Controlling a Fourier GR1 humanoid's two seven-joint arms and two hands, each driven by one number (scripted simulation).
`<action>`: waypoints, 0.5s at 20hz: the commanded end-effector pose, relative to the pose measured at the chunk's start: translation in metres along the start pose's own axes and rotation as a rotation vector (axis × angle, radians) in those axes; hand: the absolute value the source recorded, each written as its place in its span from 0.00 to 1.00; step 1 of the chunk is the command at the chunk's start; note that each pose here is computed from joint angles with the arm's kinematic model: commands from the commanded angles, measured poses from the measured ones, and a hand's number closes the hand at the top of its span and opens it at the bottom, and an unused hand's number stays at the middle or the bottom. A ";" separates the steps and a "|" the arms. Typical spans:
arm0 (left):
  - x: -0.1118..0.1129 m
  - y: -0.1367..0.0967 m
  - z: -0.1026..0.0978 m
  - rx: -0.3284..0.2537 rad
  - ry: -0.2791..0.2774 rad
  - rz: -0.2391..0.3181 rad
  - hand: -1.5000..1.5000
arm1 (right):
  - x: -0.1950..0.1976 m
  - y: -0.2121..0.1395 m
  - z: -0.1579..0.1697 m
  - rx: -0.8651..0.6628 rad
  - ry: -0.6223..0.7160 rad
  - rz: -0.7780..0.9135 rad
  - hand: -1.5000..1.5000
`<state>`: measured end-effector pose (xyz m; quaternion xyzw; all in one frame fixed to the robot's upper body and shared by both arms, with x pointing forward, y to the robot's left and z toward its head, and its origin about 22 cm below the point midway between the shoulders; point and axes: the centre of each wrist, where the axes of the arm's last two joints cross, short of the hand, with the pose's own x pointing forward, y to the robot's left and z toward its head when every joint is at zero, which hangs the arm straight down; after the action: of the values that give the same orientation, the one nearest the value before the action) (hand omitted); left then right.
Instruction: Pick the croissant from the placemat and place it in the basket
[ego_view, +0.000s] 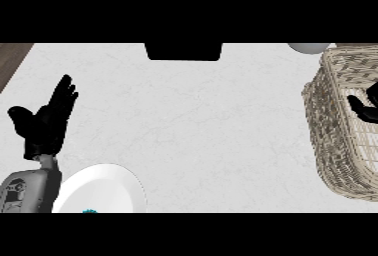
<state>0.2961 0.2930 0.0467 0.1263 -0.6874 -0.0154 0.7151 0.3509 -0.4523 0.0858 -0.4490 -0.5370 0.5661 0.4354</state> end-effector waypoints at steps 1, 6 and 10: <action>-0.003 0.002 -0.007 -0.001 0.005 -0.003 0.50 | 0.015 0.013 -0.013 0.076 0.031 -0.052 1.00; 0.003 0.000 0.002 0.017 0.009 -0.003 0.50 | 0.015 0.023 -0.010 0.121 0.114 -0.020 1.00; -0.006 -0.005 0.001 0.018 0.006 0.002 0.50 | 0.005 0.018 -0.005 0.118 0.166 -0.072 0.00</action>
<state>0.2910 0.2901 0.0441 0.1270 -0.6862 -0.0147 0.7161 0.3533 -0.4537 0.0785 -0.4521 -0.4883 0.5556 0.4985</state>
